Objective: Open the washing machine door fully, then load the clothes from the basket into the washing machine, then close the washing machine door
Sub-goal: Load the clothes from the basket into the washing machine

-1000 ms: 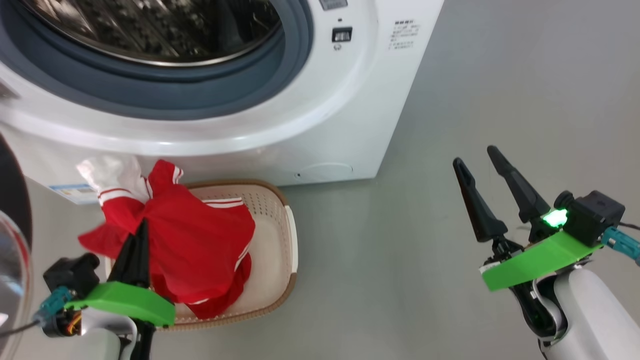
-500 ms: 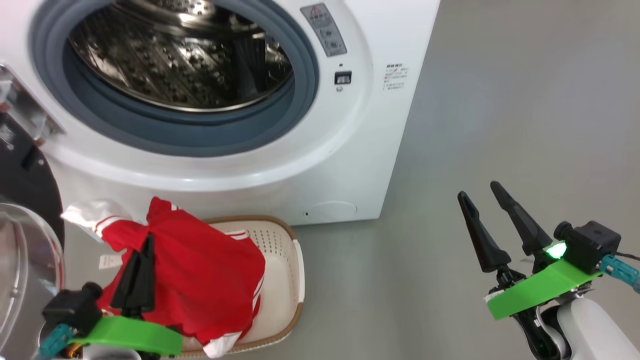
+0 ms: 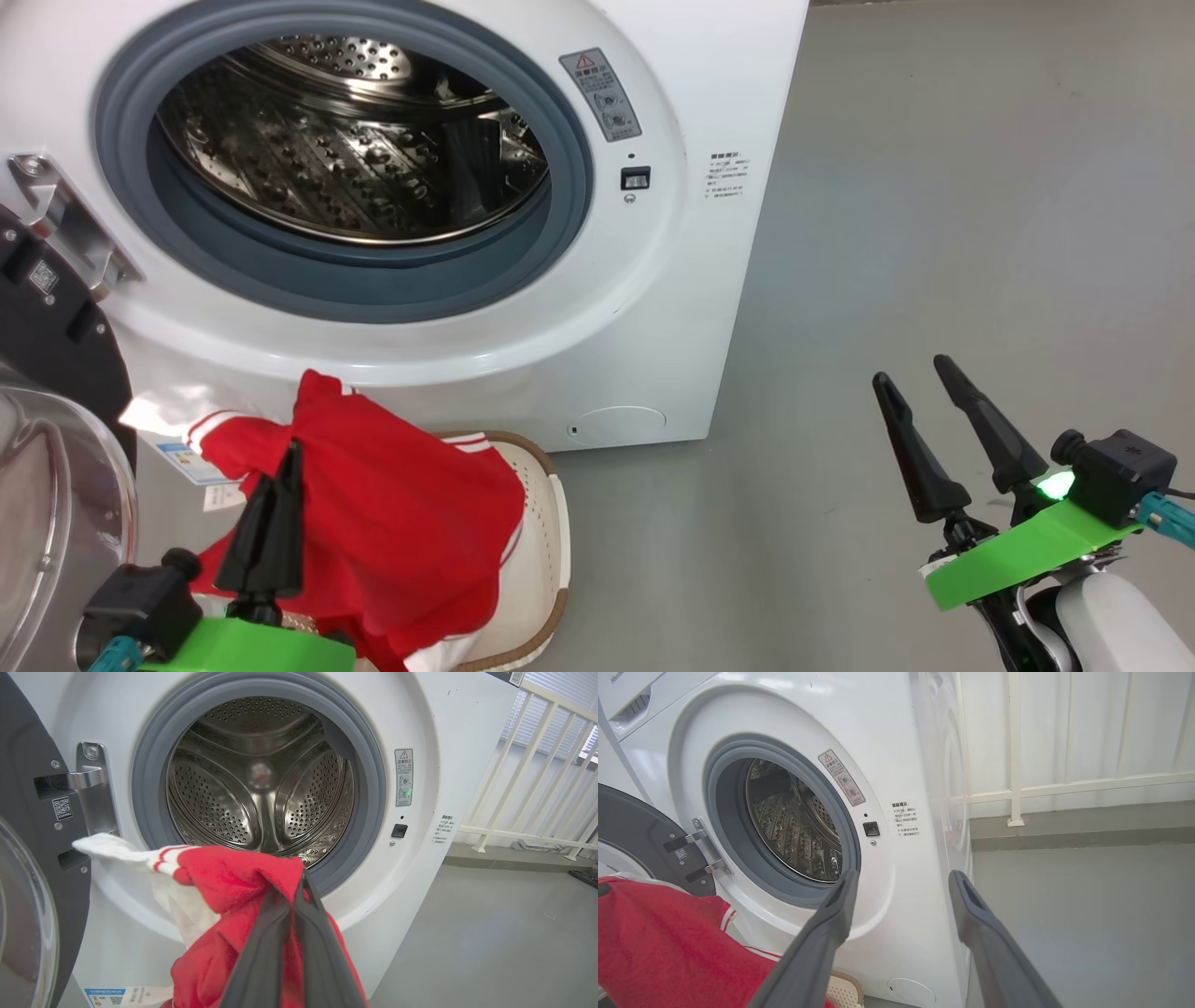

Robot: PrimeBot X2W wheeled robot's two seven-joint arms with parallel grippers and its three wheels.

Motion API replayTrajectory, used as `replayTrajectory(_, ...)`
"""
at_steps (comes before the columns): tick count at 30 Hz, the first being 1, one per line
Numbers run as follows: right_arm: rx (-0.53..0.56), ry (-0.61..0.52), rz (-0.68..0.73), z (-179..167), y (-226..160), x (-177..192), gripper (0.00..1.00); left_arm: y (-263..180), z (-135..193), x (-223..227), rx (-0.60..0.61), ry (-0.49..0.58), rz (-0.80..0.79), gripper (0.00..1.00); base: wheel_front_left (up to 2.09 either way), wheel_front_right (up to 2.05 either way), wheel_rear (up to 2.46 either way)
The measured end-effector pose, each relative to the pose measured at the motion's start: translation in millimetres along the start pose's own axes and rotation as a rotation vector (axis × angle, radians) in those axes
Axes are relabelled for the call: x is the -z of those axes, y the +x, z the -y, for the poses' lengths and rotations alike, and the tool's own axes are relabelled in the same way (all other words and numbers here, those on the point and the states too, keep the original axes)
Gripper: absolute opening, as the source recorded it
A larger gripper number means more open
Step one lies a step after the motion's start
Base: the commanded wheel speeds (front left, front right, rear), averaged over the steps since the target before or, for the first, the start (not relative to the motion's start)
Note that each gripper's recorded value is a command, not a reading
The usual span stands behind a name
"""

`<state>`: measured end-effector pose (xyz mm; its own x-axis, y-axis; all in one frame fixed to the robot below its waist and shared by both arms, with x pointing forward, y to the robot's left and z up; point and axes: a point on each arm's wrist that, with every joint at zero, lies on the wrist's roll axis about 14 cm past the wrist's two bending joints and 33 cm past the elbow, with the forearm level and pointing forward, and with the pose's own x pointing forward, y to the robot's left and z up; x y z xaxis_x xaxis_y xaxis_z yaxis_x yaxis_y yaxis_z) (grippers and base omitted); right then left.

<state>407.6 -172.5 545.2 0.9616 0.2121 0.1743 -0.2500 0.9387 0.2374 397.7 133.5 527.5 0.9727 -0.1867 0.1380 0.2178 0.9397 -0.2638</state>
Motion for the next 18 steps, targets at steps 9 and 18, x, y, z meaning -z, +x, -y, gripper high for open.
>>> replayTrajectory(9, 0.005, -0.012, 0.018, 2.7, -0.8, -7.3, 1.0, -0.1, 1.5, -4.3, 0.002, 0.012, 0.011, 0.0, 0.0, 0.0, 0.0)
replayTrajectory(18, -0.003, -0.038, 0.037, 1.6, -1.2, -14.7, 1.0, 0.0, 5.5, -4.4, 0.011, 0.011, 0.012, 0.0, 0.0, 0.0, 0.0)
